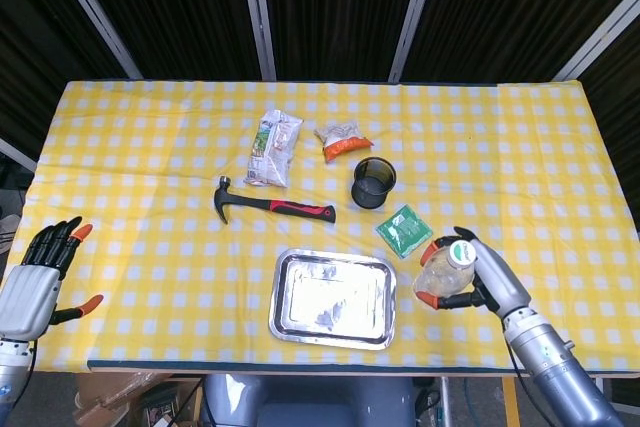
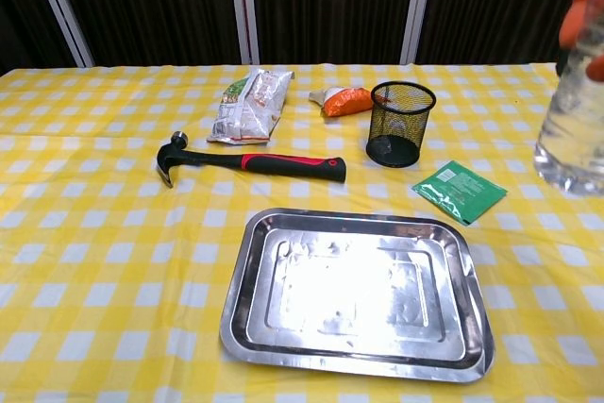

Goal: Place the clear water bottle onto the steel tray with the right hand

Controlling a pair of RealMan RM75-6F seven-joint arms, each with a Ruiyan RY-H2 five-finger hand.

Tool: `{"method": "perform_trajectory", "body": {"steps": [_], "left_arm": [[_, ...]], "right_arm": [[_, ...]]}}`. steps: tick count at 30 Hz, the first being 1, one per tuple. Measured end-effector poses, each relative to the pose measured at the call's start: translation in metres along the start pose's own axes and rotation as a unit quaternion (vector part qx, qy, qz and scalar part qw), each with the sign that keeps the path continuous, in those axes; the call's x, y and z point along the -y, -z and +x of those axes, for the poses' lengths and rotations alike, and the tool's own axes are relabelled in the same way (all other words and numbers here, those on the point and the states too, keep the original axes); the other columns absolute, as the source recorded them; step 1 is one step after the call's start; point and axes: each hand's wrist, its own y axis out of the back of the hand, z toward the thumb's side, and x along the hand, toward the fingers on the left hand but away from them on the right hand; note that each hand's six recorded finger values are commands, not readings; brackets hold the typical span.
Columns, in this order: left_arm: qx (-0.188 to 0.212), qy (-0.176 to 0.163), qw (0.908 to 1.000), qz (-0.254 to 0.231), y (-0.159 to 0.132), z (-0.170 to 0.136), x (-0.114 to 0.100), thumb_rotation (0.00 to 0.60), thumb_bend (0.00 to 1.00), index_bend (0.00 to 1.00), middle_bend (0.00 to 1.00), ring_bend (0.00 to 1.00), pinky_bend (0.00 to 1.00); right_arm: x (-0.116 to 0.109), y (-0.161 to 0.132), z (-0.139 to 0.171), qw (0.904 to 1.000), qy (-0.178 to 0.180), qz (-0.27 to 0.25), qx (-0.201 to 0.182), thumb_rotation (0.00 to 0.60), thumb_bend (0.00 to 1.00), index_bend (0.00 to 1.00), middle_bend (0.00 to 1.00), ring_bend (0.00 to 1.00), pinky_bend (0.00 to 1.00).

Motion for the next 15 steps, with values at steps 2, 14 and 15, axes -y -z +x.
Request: {"method": "perform_trajectory", "body": {"steps": [2, 14, 15], "left_arm": [[0.0, 0.0, 1.0, 0.001, 0.0, 0.0, 0.0, 0.6, 0.18, 0.06, 0.0, 0.0, 0.0], [-0.002, 0.002, 1.0, 0.004, 0.001, 0.001, 0.002, 0.6, 0.18, 0.06, 0.0, 0.0, 0.0], [-0.002, 0.002, 1.0, 0.004, 0.0, 0.001, 0.002, 0.6, 0.18, 0.06, 0.0, 0.0, 0.0]], "right_arm": [[0.011, 0.011, -0.001, 0.9997, -0.011, -0.015, 0.017, 0.6, 0.48, 0.67, 0.56, 0.26, 0.0], [0.042, 0.07, -0.021, 0.9963, -0.015, -0.07, 0.048, 0.6, 0.48, 0.68, 0.57, 0.26, 0.0], [0.041, 0.071, -0.02, 0.9965, -0.013, -0.069, 0.046, 0.6, 0.48, 0.68, 0.57, 0.26, 0.0]]}}
